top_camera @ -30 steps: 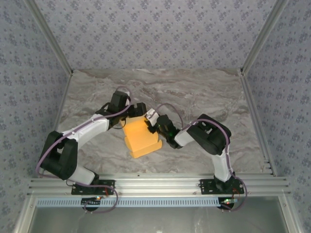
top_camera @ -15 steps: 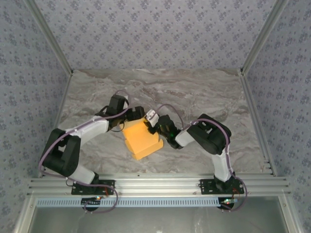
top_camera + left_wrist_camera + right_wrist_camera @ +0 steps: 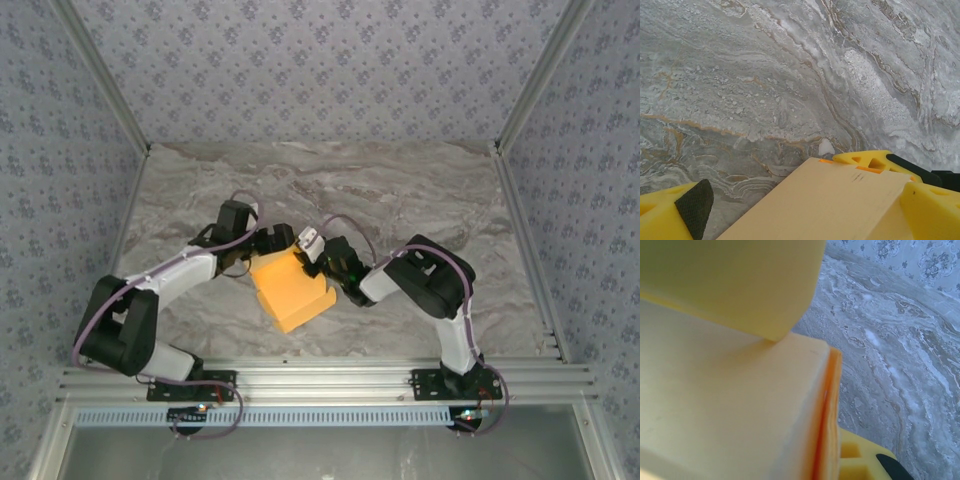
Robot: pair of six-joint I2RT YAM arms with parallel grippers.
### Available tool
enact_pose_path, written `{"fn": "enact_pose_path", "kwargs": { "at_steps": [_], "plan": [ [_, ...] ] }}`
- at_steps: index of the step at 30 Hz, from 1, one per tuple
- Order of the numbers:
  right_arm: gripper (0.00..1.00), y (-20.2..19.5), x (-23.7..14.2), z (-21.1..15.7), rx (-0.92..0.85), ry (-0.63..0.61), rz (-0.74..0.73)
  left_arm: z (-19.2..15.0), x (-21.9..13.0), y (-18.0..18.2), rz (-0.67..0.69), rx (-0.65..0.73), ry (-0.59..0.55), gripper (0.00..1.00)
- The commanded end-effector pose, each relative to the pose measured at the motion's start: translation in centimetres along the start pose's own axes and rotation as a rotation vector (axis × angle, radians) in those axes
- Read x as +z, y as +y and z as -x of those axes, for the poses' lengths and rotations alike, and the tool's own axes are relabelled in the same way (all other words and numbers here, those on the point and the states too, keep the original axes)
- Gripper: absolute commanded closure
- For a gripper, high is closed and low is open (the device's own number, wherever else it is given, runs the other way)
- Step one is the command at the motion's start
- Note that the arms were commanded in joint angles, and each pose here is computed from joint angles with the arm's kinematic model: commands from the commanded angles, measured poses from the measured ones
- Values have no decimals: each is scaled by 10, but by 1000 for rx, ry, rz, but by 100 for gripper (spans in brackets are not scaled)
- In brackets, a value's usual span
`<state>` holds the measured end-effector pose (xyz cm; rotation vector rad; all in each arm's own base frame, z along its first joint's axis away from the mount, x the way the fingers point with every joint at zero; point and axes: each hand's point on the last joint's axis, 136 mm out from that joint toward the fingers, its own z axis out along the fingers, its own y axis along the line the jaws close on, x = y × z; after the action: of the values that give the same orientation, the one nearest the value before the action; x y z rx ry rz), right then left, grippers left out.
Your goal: Fold the paper box
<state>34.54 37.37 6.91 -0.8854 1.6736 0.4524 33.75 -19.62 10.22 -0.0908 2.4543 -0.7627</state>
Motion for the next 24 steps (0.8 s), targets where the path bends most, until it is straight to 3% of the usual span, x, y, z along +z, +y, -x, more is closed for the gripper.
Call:
{"fn": "enact_pose_path", "kwargs": {
  "at_steps": [1,16,24],
  "plan": [
    [86,4,6,-13,-77,49,-8,-33,14,8,8,-17,122,1],
    [79,-16,2,0,-91,34,-233,-71,29,25,87,-61,139,2],
    [70,10,-7,2,-124,31,-45,-70,29,31,118,-62,133,2]
  ]
}}
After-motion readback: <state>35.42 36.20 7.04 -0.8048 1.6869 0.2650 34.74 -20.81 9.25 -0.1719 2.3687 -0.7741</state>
